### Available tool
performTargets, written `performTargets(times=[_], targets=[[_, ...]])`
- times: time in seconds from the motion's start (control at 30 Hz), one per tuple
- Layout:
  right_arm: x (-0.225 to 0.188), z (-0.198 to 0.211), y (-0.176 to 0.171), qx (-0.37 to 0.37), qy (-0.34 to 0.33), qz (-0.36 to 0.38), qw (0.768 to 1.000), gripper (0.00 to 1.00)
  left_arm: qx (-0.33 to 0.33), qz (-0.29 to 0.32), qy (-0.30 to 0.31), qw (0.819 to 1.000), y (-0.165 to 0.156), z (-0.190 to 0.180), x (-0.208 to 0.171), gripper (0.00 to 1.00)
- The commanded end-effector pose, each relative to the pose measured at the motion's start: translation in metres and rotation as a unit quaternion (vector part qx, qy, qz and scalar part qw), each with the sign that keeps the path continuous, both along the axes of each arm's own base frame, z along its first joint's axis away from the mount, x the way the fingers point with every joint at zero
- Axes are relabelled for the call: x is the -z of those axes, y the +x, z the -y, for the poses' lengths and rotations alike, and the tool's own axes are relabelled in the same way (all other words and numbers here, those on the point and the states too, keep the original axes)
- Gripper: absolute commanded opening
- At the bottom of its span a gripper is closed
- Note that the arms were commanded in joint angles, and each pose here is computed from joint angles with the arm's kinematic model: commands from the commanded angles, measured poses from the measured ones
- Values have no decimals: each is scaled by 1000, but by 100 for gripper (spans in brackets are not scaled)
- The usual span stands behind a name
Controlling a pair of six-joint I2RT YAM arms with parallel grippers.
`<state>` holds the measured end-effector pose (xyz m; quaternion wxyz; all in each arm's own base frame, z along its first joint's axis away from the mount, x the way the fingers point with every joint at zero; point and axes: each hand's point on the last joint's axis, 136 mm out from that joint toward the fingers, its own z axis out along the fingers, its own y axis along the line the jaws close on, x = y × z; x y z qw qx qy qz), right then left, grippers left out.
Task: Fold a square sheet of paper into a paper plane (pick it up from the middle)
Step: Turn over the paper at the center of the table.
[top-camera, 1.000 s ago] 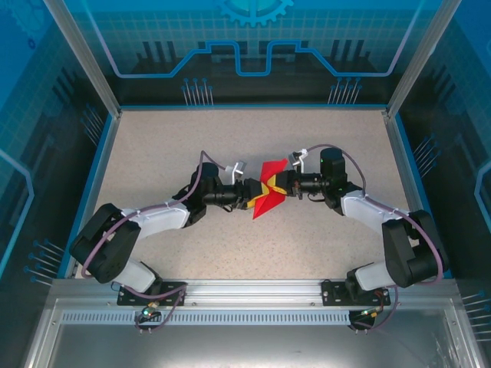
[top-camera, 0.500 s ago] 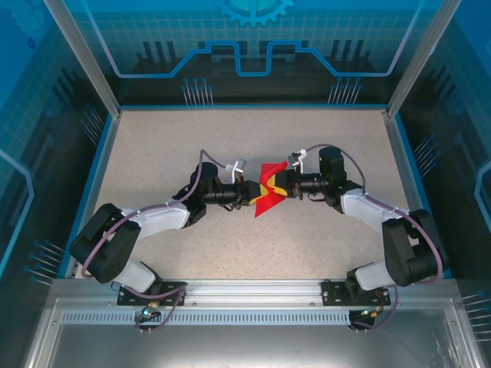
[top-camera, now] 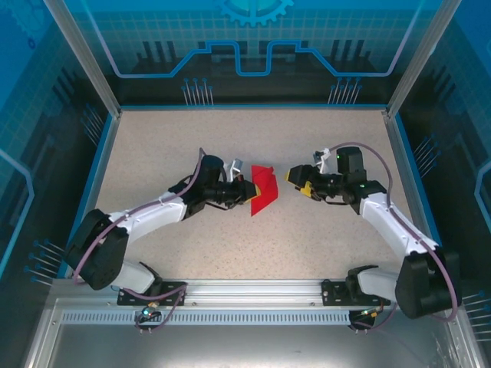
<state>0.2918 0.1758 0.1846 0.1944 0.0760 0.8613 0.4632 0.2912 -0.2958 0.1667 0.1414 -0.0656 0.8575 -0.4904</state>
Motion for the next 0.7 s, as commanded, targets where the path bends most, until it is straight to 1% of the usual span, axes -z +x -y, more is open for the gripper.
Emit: performTargets(times=[0.0, 0.03, 0.1, 0.17, 0.23, 0.27, 0.37, 0.43, 0.47, 0.53, 0.6, 0.63, 0.67], targets=[[13, 26, -11, 32, -87, -3, 996, 82, -28, 9, 222, 975, -6, -54, 14, 0], [13, 30, -13, 38, -95, -1, 995, 83, -35, 9, 293, 956, -7, -70, 16, 0], [13, 36, -16, 50, -111, 5, 993, 84, -49, 15, 415, 908, -9, -100, 13, 0], [13, 41, -18, 62, -124, 10, 990, 86, -54, 24, 517, 854, -10, -119, 4, 1], [14, 46, -19, 74, -134, 10, 988, 87, -60, 26, 586, 807, -8, -131, -1, 2], [15, 49, -19, 80, -139, 9, 987, 87, -63, 24, 622, 780, -7, -138, -1, 2], [19, 55, -21, 92, -155, 4, 984, 88, -63, 15, 688, 723, -3, -142, 5, 2], [21, 57, -22, 96, -161, 0, 982, 88, -56, 12, 714, 698, 1, -137, 14, 2], [23, 58, -23, 96, -163, -2, 982, 88, -53, 10, 723, 689, 3, -133, 20, 2], [27, 59, -25, 98, -167, -8, 981, 88, -43, 7, 732, 680, 5, -123, 33, 3], [32, 61, -26, 102, -173, -13, 980, 88, -36, 0, 735, 678, 8, -112, 48, 5], [34, 63, -26, 105, -175, -16, 979, 88, -33, -4, 730, 683, 9, -105, 57, 7], [36, 64, -26, 108, -177, -18, 978, 88, -30, -8, 722, 691, 10, -96, 65, 9]])
